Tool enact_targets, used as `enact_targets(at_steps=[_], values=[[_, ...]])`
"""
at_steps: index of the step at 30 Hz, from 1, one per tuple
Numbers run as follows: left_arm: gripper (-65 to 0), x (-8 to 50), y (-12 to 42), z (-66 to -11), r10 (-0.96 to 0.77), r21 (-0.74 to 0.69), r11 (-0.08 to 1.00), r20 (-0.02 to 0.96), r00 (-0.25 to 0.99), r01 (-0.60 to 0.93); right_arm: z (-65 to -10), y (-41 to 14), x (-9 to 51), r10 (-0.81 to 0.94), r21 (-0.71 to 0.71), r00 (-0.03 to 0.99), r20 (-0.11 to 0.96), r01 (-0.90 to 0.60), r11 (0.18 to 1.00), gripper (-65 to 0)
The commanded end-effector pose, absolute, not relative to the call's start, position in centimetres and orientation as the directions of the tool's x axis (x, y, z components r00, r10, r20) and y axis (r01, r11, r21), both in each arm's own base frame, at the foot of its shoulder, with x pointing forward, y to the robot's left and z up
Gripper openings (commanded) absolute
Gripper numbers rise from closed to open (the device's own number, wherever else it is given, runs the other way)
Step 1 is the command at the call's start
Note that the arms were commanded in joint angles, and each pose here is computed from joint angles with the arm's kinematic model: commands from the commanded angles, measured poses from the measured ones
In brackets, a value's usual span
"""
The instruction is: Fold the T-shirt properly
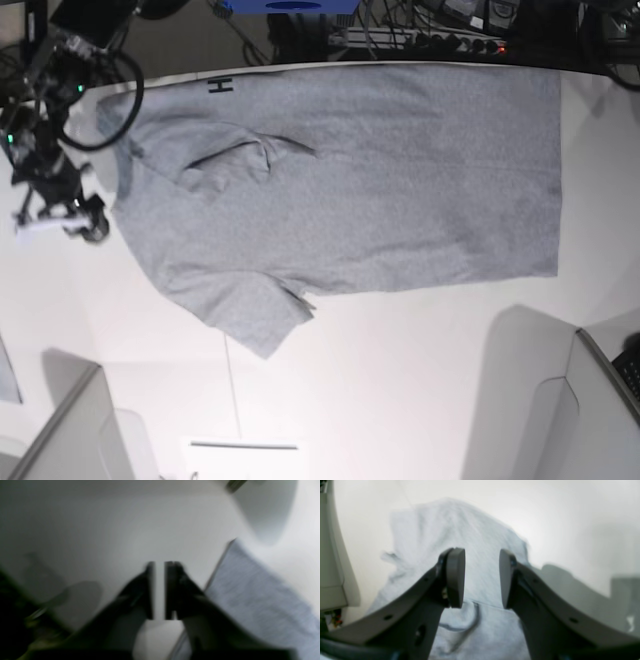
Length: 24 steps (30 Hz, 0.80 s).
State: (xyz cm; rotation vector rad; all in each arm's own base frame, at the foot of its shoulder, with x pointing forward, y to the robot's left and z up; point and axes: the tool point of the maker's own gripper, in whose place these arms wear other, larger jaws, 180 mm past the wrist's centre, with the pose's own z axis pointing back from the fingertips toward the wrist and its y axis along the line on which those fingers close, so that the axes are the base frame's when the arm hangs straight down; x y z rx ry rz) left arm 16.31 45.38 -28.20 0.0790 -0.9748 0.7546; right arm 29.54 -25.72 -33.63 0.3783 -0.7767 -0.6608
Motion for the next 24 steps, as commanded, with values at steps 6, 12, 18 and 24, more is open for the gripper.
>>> enact_targets(at_steps=[6,12,18,24], values=[[-65.0,21.0,43.1,-28.5,0.391,-0.126,0.861,0.783,0.484,-0.492,-31.0,-23.7,35.7,-0.601,0.559,0.565,0.566,0.273,0.783,-42.9],[-65.0,22.3,42.8,-28.8,0.337,-0.059,0.876,0.784,0.521,-0.478,-30.5,-22.8,40.9,-0.466,0.509,0.597,0.653,0.111,0.854,-42.9],[-65.0,22.3,42.9,-28.7,0.334,-0.055,0.877,0.785,0.522,-0.478,-33.9,-20.9,45.2,-0.364,0.448,0.706,0.608,0.073,0.891,-31.1],[-65.0,21.6,43.6,-29.9,0.368,-0.066,0.862,0.762,0.532,-0.502,-35.9,-17.3,48.0,-0.177,0.336,0.755,0.632,-0.061,0.94,-17.4]])
